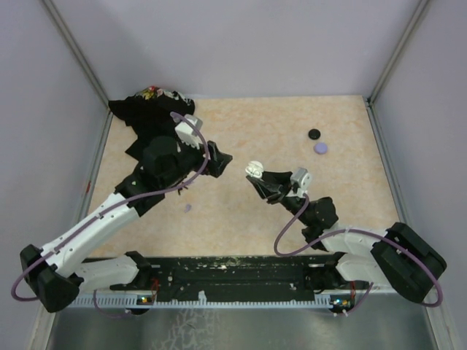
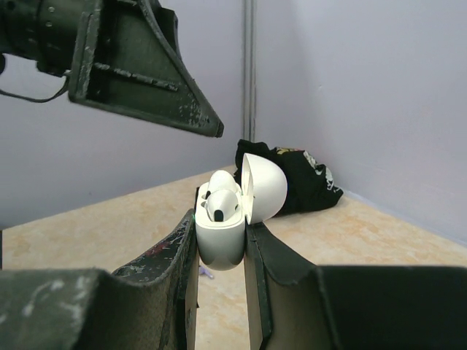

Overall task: Insert the wireless bluetooth earbuds into the charging case
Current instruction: Place the earbud in the charging case, then close the charging case.

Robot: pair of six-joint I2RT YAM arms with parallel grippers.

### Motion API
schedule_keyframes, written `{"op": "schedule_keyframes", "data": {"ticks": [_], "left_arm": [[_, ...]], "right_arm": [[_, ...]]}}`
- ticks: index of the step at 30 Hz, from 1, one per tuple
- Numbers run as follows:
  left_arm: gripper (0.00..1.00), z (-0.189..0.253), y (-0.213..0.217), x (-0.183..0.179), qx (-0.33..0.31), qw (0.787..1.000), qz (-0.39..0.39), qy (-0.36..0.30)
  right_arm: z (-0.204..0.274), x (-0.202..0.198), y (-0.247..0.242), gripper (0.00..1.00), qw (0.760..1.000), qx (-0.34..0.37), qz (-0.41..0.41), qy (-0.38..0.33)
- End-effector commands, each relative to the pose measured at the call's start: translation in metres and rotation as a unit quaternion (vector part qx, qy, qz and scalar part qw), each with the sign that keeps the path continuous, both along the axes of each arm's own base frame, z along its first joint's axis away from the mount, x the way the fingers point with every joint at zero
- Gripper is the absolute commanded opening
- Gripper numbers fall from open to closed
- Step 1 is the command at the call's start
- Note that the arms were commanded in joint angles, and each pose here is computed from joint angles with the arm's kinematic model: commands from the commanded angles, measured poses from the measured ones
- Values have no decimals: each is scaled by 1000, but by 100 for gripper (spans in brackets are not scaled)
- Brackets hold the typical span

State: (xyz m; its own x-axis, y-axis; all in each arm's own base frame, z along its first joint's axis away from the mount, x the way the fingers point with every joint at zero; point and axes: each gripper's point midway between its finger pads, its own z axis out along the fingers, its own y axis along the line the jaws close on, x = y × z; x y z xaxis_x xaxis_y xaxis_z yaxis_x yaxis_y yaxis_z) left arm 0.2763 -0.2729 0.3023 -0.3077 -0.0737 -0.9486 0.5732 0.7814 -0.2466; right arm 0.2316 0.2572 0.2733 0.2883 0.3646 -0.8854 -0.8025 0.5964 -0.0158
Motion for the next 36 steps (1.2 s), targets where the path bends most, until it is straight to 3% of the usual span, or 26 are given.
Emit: {"op": "schedule_keyframes", "data": {"ticks": [1, 9, 15, 26, 36], "left_arm": [[91, 20, -8, -23, -68, 990, -121, 12], [99, 34, -27, -53, -118, 961, -247, 22], [99, 24, -42, -57, -127, 946, -293, 53], [93, 23, -55, -74, -143, 915, -370, 66], [89, 29, -52, -85, -144, 906, -395, 52]], "right_arm": [[20, -12, 3, 0, 999, 14, 38, -26], [26, -17, 19, 0, 996, -7, 85, -29], [32, -23, 29, 0, 992, -7, 119, -32], [32, -24, 39, 0, 989, -2, 148, -19], [17, -11, 40, 0, 989, 3, 145, 33]]}}
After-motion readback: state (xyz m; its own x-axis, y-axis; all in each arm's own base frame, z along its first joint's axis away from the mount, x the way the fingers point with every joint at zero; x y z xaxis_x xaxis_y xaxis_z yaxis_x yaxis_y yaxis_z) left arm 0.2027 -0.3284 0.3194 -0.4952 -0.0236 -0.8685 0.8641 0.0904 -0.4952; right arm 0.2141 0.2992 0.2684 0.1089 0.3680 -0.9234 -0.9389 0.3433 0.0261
